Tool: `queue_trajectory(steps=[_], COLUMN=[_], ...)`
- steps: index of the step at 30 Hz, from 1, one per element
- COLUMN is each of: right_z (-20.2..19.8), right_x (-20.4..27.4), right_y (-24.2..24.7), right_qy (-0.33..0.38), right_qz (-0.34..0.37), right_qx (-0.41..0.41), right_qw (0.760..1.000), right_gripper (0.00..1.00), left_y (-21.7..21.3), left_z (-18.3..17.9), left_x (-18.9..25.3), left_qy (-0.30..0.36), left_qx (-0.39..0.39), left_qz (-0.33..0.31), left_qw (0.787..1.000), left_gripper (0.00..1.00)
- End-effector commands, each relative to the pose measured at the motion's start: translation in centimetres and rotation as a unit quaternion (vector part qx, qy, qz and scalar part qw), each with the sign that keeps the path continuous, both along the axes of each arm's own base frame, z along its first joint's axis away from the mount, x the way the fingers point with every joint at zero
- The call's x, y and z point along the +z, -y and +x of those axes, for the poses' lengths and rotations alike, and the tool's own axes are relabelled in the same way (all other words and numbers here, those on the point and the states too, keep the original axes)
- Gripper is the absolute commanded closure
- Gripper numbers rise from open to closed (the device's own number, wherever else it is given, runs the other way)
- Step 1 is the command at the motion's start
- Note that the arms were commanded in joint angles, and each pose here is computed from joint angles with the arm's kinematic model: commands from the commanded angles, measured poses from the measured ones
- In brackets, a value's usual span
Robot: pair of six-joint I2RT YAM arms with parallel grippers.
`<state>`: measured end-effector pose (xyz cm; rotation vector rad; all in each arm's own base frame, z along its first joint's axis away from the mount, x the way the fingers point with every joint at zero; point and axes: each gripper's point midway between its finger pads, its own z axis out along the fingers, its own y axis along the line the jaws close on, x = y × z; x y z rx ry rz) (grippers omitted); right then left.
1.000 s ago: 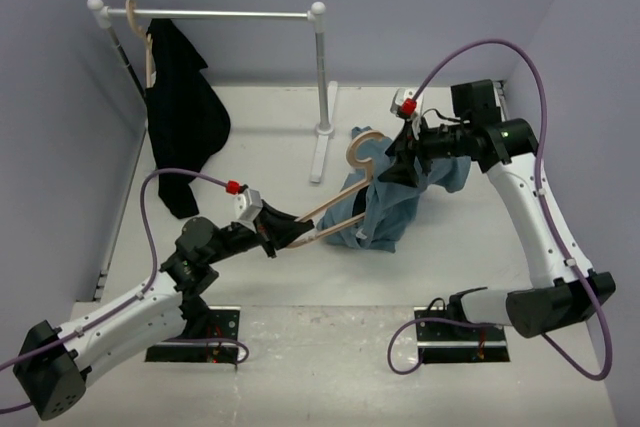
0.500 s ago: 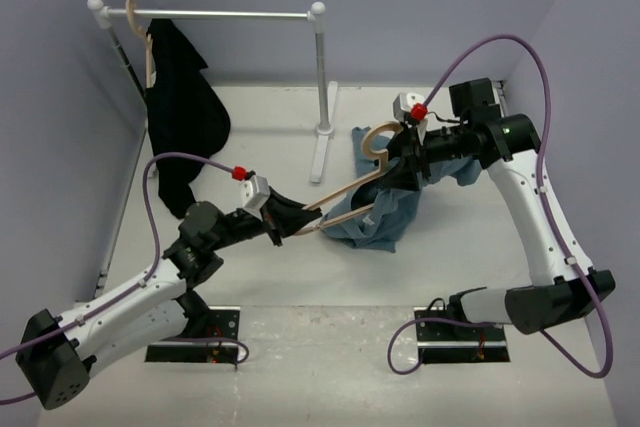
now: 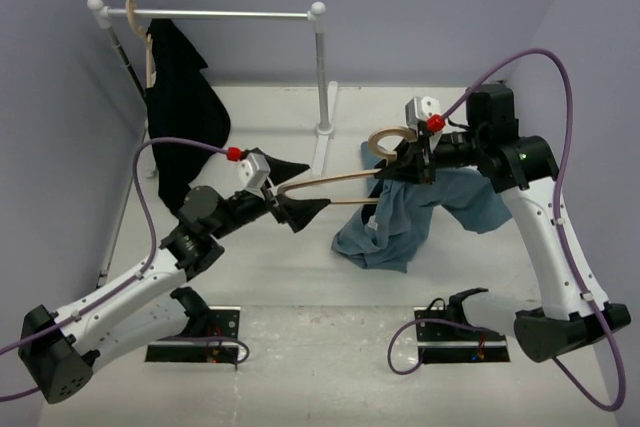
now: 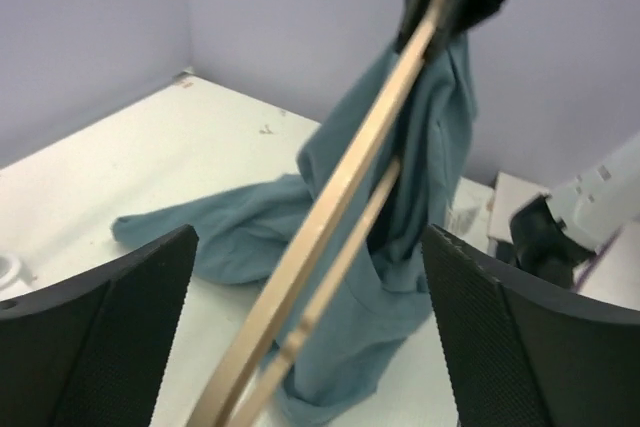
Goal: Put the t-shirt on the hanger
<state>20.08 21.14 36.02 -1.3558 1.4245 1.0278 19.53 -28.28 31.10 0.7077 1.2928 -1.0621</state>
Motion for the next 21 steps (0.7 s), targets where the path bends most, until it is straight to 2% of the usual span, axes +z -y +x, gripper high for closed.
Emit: queue_trajectory(steps=[1, 2, 4, 6, 8, 11, 13, 15, 18, 21], right_z=[1.2, 1.5, 2.9, 3.7, 4.1, 4.6, 5.5, 6.3, 6.8, 7.0], right_x=[1.9, 1.7, 1.4, 1.3, 1.3, 1.6, 1.9, 2.3, 2.9, 2.8], right_y=[-0.7, -0.7, -0.5, -0.3, -0.3, -0.2, -0.1, 0.2, 0.4, 0.3], right_qy=[0.043, 0.039, 0.037, 0.041, 0.044, 0.052, 0.057, 0.062, 0.064, 0.055], right_qz=[0.026, 0.024, 0.010, 0.002, 0.004, 0.008, 0.013, 0.019, 0.028, 0.029], right_qx=[0.002, -0.002, -0.034, -0.053, -0.060, -0.075, -0.100, -0.128, -0.151, -0.155], right_qw=[0.999, 0.999, 0.999, 0.998, 0.997, 0.996, 0.993, 0.990, 0.986, 0.986], right_gripper=[1.00, 1.00, 1.00, 1.00, 1.00, 1.00, 1.00, 1.00, 1.00, 1.00], left_y=[-3.0, -4.4, -8.5, -10.5, -10.9, -9.7, -7.3, -4.3, -0.4, 2.5], left_z=[3.1, 4.3, 6.0, 5.8, 5.4, 5.0, 4.1, 4.0, 3.6, 3.7], left_x=[4.2, 3.8, 2.8, 2.5, 0.3, -2.6, -2.8, -4.9, -6.9, -6.2], left_qy=[-0.011, -0.041, -0.107, -0.132, -0.148, -0.178, -0.192, -0.227, -0.256, -0.247], left_qx=[0.132, 0.184, 0.294, 0.327, 0.328, 0.297, 0.227, 0.176, 0.120, 0.093], left_qz=[-0.051, -0.061, -0.109, -0.150, -0.161, -0.177, -0.197, -0.176, -0.154, -0.144], left_qw=[0.990, 0.980, 0.943, 0.924, 0.919, 0.921, 0.934, 0.941, 0.947, 0.954], left_gripper=[0.00, 0.00, 0.00, 0.00, 0.03, 0.13, 0.20, 0.24, 0.25, 0.26])
